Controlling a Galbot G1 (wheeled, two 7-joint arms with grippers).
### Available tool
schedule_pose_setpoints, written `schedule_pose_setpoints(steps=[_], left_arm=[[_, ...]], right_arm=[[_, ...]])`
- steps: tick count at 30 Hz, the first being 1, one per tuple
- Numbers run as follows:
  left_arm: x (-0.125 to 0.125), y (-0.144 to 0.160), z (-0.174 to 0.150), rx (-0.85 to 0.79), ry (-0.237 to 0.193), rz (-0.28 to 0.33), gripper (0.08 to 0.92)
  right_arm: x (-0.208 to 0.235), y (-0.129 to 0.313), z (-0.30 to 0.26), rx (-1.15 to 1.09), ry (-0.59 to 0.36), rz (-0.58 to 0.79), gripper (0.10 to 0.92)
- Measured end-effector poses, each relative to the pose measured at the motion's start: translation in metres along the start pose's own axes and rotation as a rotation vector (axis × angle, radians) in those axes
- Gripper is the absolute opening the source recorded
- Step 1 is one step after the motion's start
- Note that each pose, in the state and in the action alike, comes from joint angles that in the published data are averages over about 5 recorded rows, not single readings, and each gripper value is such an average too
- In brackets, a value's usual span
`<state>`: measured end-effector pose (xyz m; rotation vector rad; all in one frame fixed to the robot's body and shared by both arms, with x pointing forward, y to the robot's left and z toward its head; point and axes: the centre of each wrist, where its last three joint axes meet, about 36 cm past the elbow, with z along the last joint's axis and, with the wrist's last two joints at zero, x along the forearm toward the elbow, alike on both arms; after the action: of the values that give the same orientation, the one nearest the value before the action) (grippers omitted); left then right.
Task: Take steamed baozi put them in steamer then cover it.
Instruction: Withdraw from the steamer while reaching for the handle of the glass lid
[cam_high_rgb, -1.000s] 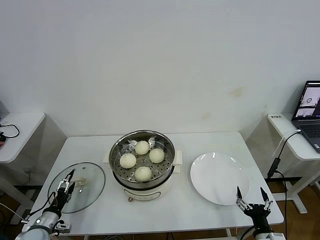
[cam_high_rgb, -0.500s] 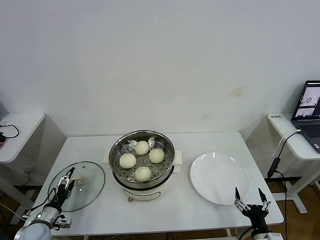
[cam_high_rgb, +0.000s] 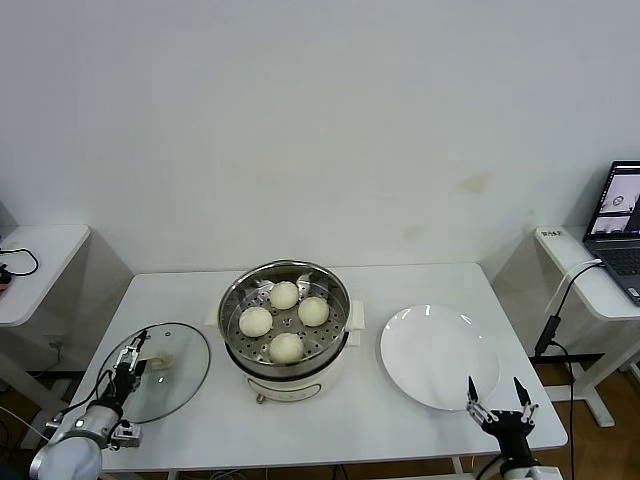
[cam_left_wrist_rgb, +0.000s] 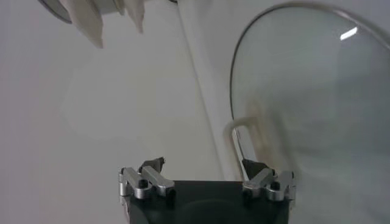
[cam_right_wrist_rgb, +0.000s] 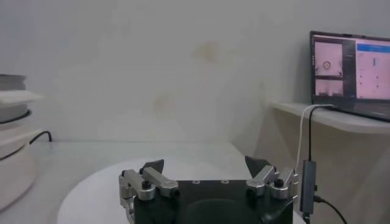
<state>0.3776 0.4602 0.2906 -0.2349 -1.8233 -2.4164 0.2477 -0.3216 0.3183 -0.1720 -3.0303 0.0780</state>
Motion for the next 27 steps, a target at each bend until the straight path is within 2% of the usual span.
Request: schedule_pose_setpoints(steps=[11, 14, 27], left_arm=[[-0.015, -0.001, 0.0, 0.012, 0.006, 0.013, 0.811], [-0.016, -0.003, 0.001, 0.015, 0.008, 0.025, 0.749], [-0.015, -0.014, 0.002, 0.044, 0.018, 0.047, 0.368]], right_arm=[[0.0, 0.002, 0.002, 0.001, 0.001, -0.003, 0.823], [0.0, 0.002, 0.002, 0.002, 0.001, -0.004, 0.823], [0.001, 0.004, 0.002, 0.006, 0.002, -0.01, 0.823]])
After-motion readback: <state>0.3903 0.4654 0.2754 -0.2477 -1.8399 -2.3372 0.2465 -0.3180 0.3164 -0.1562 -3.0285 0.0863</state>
